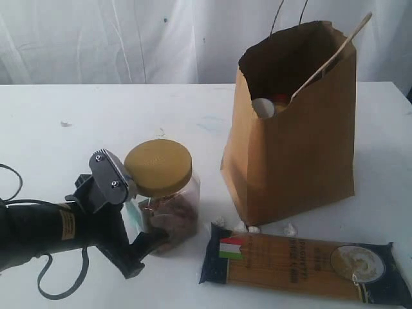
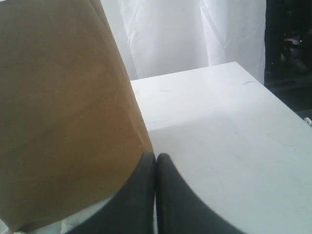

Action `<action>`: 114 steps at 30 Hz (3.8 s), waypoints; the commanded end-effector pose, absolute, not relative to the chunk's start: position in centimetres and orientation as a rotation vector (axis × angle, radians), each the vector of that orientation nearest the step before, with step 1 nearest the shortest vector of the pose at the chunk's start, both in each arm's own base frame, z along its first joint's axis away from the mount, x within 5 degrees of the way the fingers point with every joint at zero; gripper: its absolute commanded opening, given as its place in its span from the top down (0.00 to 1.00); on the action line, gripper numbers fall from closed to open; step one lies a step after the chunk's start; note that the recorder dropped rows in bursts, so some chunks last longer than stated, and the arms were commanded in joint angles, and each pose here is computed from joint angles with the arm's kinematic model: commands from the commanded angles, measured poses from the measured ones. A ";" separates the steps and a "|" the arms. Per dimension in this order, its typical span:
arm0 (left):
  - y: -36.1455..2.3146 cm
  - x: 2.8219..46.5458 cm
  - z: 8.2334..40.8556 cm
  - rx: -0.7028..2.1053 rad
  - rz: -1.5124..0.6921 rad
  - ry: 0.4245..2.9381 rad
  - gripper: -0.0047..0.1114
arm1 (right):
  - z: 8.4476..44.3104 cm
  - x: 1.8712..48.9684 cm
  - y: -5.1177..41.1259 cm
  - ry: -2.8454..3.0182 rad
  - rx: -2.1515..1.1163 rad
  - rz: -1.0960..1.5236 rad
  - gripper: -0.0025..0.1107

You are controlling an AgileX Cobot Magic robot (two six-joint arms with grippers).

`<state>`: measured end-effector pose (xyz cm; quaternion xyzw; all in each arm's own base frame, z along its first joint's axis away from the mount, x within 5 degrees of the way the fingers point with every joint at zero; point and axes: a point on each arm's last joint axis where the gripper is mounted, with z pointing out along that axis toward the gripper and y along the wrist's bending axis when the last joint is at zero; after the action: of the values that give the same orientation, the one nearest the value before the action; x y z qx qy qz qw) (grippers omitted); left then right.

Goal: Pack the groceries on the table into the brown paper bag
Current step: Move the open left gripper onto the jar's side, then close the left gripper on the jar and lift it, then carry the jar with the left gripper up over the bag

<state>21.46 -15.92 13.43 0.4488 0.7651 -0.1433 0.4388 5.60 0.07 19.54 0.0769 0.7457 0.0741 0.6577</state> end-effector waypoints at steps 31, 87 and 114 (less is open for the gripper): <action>-13.1 19.6 18.9 0.625 -0.411 2.148 0.96 | 19.4 5.6 0.0 1.686 0.176 0.161 0.98; -31.9 26.0 37.2 0.950 -0.532 1.417 0.96 | 19.4 5.6 0.0 1.686 0.176 0.161 0.98; -32.2 27.6 34.8 1.179 -0.249 1.292 0.79 | 19.4 5.6 0.0 1.686 0.176 0.161 0.98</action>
<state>27.80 -32.38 33.93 0.5043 0.5879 -0.1190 0.6212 5.60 0.07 19.54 0.0769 0.7457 0.0741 0.6577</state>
